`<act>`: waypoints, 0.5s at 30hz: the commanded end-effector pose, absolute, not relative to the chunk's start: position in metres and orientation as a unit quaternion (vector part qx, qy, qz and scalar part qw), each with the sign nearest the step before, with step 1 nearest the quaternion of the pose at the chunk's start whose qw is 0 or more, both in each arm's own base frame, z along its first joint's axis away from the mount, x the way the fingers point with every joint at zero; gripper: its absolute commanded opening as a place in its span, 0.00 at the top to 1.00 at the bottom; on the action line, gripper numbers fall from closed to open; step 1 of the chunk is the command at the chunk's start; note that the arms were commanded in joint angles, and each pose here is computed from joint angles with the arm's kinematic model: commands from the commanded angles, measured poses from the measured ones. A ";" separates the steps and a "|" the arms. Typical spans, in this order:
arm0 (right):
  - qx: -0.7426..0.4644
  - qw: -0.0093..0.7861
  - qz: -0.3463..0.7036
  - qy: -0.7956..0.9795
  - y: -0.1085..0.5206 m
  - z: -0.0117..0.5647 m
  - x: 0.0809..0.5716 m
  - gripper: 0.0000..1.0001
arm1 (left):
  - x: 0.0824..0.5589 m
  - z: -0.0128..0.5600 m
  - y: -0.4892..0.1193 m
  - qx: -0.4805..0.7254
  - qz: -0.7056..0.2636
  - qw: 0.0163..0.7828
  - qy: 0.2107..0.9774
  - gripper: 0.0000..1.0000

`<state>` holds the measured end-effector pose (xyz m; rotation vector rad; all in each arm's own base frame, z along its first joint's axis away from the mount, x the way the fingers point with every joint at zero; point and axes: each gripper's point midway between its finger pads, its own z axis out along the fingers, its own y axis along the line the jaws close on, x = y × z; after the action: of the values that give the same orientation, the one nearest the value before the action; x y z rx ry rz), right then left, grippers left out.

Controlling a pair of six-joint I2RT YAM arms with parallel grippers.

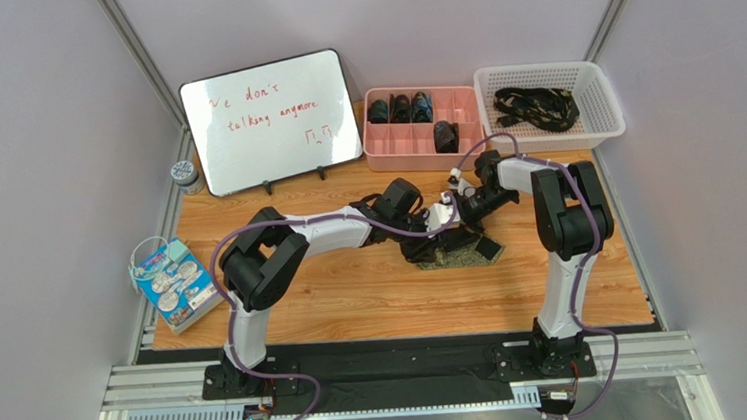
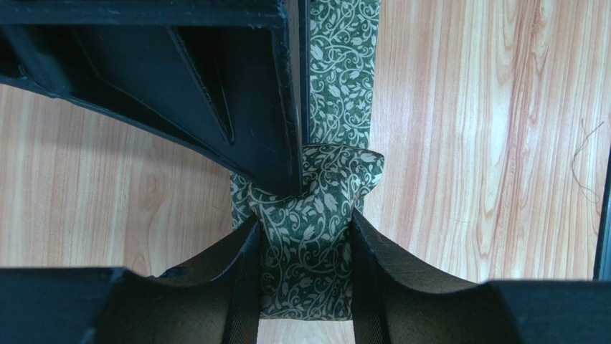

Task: Roll the ties
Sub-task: Roll the tie at the center of the board.

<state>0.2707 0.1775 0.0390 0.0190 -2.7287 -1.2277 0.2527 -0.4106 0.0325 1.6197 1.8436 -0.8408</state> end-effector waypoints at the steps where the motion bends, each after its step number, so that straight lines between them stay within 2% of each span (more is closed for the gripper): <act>1: 0.037 0.076 -0.429 -0.900 0.197 0.045 0.262 0.63 | 0.241 -0.023 -0.371 0.601 -0.252 0.188 0.735 0.85; 2: 0.034 0.083 -0.422 -0.902 0.196 0.040 0.260 0.74 | 0.241 -0.023 -0.371 0.601 -0.252 0.188 0.734 0.85; 4: 0.027 0.096 -0.412 -0.906 0.194 0.034 0.258 0.83 | 0.242 -0.021 -0.371 0.600 -0.253 0.190 0.735 0.82; 5: 0.024 0.104 -0.407 -0.907 0.192 0.029 0.256 0.93 | 0.242 -0.020 -0.372 0.599 -0.253 0.192 0.735 0.82; 6: 0.025 0.103 -0.396 -0.912 0.190 0.026 0.257 0.98 | 0.242 -0.020 -0.371 0.598 -0.255 0.191 0.736 0.82; 10: 0.028 0.094 -0.380 -0.920 0.183 0.023 0.260 1.00 | 0.241 -0.019 -0.372 0.598 -0.256 0.191 0.735 0.81; 11: 0.024 0.091 -0.374 -0.923 0.180 0.022 0.261 1.00 | 0.243 -0.016 -0.372 0.595 -0.255 0.195 0.737 0.78; 12: 0.028 0.082 -0.362 -0.928 0.177 0.020 0.264 1.00 | 0.243 -0.013 -0.372 0.593 -0.257 0.199 0.737 0.68; 15: 0.031 0.071 -0.331 -0.940 0.168 0.012 0.267 1.00 | 0.250 0.009 -0.369 0.563 -0.280 0.231 0.742 0.51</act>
<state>0.2681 0.1817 0.0363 0.0376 -2.7284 -1.2013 0.2524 -0.4064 0.0318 1.6128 1.8599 -0.8385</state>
